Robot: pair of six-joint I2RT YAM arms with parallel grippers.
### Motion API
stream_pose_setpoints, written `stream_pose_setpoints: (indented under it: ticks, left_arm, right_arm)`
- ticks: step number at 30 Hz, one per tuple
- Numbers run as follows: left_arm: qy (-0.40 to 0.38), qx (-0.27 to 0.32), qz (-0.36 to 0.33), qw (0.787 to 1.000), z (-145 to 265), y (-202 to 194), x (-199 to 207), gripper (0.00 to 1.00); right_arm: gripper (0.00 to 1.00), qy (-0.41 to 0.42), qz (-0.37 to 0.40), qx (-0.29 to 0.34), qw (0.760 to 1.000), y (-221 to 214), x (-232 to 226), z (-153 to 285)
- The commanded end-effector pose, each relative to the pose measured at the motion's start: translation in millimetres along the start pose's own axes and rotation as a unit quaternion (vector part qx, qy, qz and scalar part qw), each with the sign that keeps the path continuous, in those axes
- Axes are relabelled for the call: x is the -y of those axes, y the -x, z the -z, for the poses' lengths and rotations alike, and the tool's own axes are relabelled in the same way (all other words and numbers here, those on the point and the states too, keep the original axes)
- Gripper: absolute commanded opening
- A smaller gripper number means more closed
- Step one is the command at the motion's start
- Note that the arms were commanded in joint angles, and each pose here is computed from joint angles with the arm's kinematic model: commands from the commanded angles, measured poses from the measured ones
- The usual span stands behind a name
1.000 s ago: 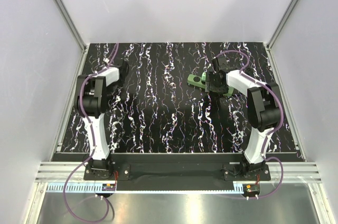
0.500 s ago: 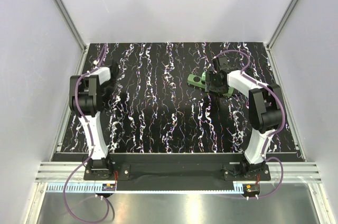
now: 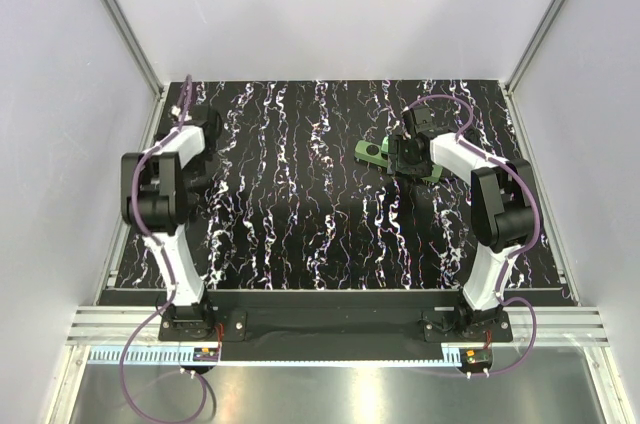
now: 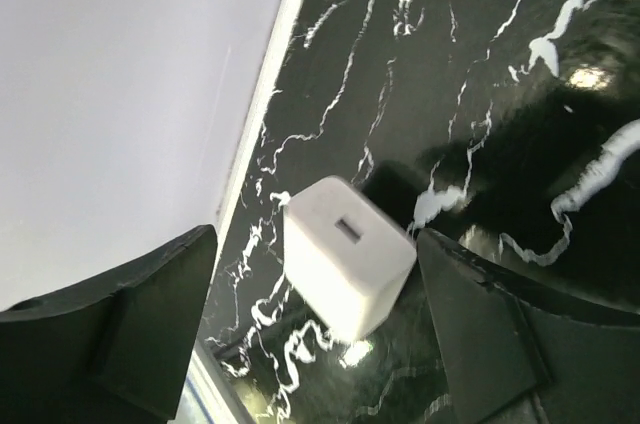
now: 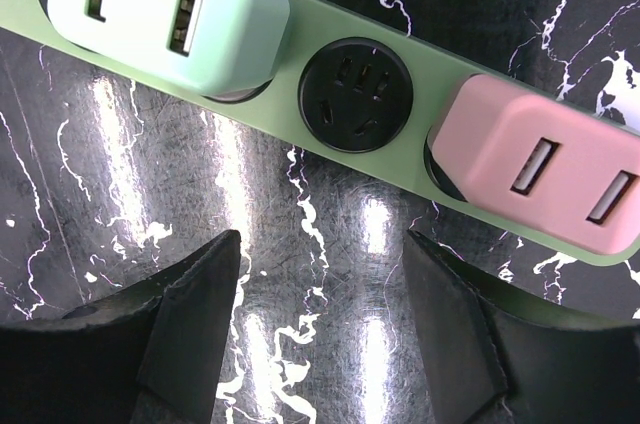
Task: Pull the plug off the socket
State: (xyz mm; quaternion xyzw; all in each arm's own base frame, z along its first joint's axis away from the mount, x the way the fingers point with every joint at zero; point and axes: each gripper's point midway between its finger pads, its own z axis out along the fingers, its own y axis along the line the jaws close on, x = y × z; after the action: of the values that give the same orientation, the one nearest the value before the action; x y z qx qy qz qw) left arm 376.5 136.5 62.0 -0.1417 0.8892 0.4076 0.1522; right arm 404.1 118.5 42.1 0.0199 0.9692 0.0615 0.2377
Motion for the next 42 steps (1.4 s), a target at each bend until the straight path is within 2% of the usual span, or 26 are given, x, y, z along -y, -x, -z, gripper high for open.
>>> stream_pose_setpoints:
  ticks: [1,3,6,8,11,13,14,15,17,18,23,25,26,29,30,31,33,39,42]
  left_arm:
    - [-0.049,0.08,0.112,0.989,50.3,42.2,-31.0,0.88]
    - [-0.099,0.107,0.137,0.98,75.7,52.0,-24.2,0.89]
    - [-0.213,0.162,0.178,0.947,132.0,69.9,-13.2,0.89]
    - [-0.279,0.203,0.189,0.919,173.5,76.2,-7.6,0.89]
    - [-0.378,0.262,0.208,0.863,232.5,88.7,6.9,0.88]
    - [-0.443,0.284,0.196,0.828,266.2,81.3,23.2,0.85]
    - [-0.461,0.295,0.194,0.814,277.0,80.7,28.0,0.84]
    - [-0.488,0.321,0.2,0.787,297.0,86.7,28.6,0.83]
    - [-0.519,0.332,0.181,0.767,313.9,75.3,49.1,0.83]
    - [-0.544,0.351,0.178,0.741,331.6,78.9,54.9,0.82]
    - [-0.612,0.368,0.14,0.686,376.7,72.4,110.3,0.79]
    - [-0.626,0.373,0.119,0.674,390.1,64.0,135.8,0.79]
    - [-0.633,0.388,0.122,0.659,400.9,66.9,140.5,0.79]
    - [-0.648,0.39,0.085,0.648,419.4,59.0,175.2,0.79]
    - [-0.646,0.382,0.069,0.658,415.4,54.6,194.1,0.79]
    - [-0.649,0.396,0.059,0.647,435.2,58.4,196.8,0.78]
    - [-0.648,0.399,0.038,0.647,449.2,54.4,215.9,0.77]
    - [-0.658,0.417,-0.013,0.626,478.5,48.7,258.7,0.8]
    - [-0.656,0.417,-0.033,0.628,484.4,46.4,277.9,0.82]
  right_arm:
    - [0.74,0.006,-0.001,0.031,1.0,14.2,-2.6,13.1]
    - [0.74,0.005,-0.003,0.039,0.999,17.3,-2.6,16.3]
    - [0.74,0.004,-0.012,0.048,0.999,20.9,-2.6,19.4]
    - [0.74,0.003,-0.014,0.051,0.999,22.1,-3.5,20.1]
    - [0.74,-0.007,-0.02,0.057,0.998,24.5,-1.1,20.8]
    - [0.74,-0.014,-0.02,0.062,0.998,26.0,1.1,22.5]
    - [0.74,-0.014,-0.02,0.067,0.997,27.9,-0.1,25.9]
    - [0.74,-0.015,-0.021,0.071,0.997,28.6,-0.2,27.2]
    - [0.74,-0.015,-0.023,0.084,0.996,32.6,-1.0,35.4]
    - [0.74,-0.014,-0.026,0.089,0.996,33.4,-2.2,37.6]
    - [0.72,-0.008,-0.034,0.132,0.991,43.1,-3.4,63.9]
    - [0.7,-0.005,-0.035,0.147,0.988,46.9,-3.2,73.7]
    - [0.69,0.0,-0.037,0.163,0.986,52.2,-4.4,84.9]
    - [0.66,0.0,-0.041,0.192,0.98,59.9,-2.9,103.9]
    - [0.65,-0.008,-0.044,0.198,0.979,61.6,0.7,105.8]
    - [0.63,-0.029,-0.05,0.21,0.976,65.4,8.0,108.7]
    - [0.59,-0.049,-0.056,0.222,0.972,74.6,17.4,112.4]
    - [0.49,-0.076,-0.072,0.218,0.97,94.9,36.5,104.5]
    - [0.42,-0.09,-0.092,0.22,0.967,85.6,54.0,100.2]
